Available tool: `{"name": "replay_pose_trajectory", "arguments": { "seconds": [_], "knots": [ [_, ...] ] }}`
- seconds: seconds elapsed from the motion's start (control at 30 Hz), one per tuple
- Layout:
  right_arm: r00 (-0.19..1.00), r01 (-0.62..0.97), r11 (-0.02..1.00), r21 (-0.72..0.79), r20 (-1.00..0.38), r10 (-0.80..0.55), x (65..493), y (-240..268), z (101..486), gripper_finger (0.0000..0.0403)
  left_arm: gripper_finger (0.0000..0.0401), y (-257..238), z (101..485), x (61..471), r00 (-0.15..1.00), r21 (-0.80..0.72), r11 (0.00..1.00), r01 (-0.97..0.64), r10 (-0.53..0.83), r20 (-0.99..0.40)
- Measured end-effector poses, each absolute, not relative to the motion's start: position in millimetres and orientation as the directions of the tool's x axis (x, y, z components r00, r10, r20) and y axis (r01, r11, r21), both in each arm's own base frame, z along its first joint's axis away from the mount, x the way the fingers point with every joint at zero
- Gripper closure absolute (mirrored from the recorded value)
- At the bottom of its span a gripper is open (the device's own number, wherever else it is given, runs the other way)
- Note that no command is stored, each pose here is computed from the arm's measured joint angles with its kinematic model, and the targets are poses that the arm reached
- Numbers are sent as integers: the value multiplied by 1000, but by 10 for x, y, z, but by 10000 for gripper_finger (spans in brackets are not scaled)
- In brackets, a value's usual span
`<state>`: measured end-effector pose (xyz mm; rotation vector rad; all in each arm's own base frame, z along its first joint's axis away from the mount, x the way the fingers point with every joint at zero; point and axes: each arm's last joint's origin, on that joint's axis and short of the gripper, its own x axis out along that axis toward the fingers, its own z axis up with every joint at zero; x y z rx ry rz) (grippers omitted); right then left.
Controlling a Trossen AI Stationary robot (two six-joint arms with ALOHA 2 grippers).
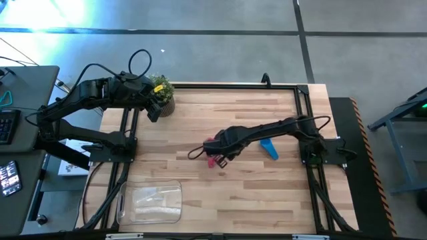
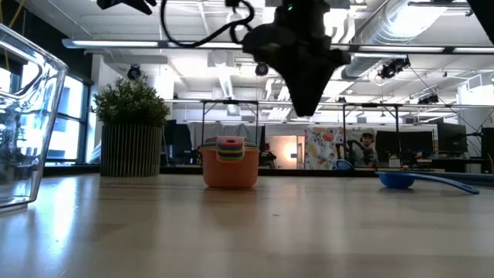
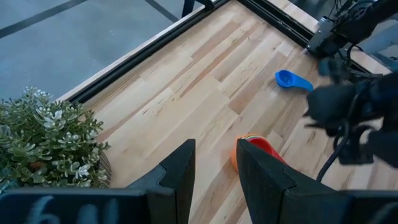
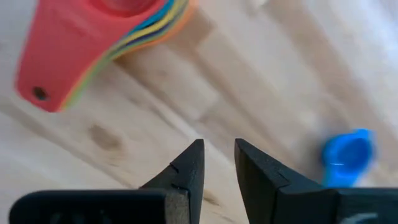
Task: Nest measuring cups in basket
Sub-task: Stack the blue measuring cup on the red measuring cup
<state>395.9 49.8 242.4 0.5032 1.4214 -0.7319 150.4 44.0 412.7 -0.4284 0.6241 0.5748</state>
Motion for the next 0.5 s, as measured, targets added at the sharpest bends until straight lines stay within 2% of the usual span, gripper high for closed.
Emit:
{"name": "replay_pose_trajectory", "arguments": {
  "seconds": [0.27,0.5],
  "knots": [
    [4,696,688,-207,-957,-292,3679,307,2859,323,295,440,4126,1504,666,-175,780,-601,368,-649],
    [7,672,692,-263,-933,-361,3436,39,3143,323,295,440,4126,1504,666,-186,772,-608,368,-649]
  ]
}}
